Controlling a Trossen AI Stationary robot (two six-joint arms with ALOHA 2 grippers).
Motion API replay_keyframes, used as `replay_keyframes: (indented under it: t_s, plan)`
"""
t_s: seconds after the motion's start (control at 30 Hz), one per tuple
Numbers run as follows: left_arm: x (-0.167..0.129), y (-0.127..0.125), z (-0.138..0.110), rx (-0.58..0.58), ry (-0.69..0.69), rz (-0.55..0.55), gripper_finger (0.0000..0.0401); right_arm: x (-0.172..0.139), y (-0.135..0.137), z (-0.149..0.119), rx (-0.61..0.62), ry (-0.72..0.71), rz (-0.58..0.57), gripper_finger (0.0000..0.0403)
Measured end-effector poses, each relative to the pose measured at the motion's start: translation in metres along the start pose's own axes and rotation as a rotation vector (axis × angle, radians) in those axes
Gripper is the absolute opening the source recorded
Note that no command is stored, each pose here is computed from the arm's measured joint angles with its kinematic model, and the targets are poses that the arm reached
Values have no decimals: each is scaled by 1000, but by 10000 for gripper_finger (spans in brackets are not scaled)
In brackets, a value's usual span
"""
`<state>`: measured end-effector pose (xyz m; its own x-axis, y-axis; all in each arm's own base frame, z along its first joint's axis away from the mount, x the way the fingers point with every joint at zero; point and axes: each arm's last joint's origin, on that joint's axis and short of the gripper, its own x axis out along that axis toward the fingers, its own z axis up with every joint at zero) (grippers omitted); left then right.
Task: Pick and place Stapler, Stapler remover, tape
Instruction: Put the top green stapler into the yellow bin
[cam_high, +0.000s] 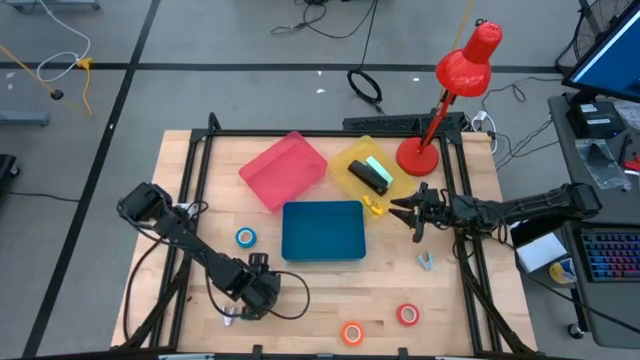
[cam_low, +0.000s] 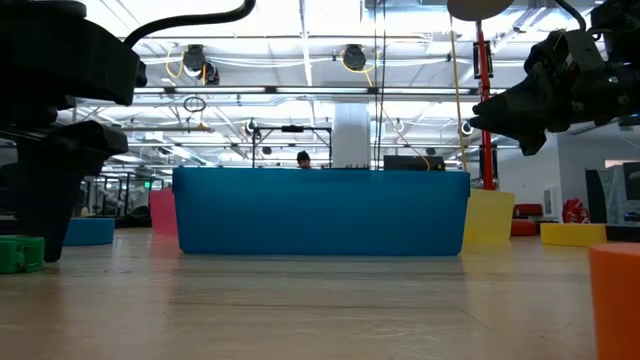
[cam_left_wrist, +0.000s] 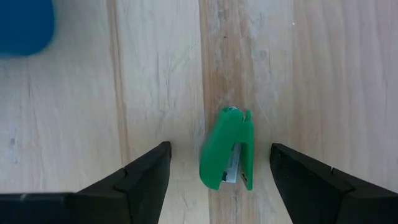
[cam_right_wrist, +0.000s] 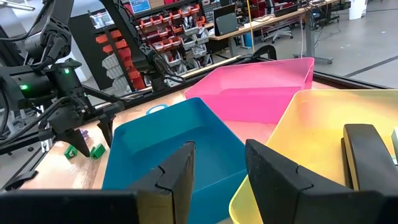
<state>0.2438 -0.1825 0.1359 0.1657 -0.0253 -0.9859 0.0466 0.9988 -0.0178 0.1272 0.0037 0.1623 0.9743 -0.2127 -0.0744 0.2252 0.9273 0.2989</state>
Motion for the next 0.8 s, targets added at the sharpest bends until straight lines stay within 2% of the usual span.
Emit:
replay_keyframes:
  t_s: [0.17,0.3,0.47,0.7,0.8]
  plan:
    - [0,1,-1,-4,8,7,214,0,0,0,0,0,0,134]
    - [0,1,-1,-21,7,14,138,0,0,0,14,-1,0,134]
    - [1,5,3,-136,-1,3,46,0,0,0,54,-5,2,134]
    - [-9,14,11,-229,-19,-78,47,-1,4,11,128,-111,48,134]
    - [-21,18,17,-255,-67,-144,52,-2,7,19,150,-177,110,134]
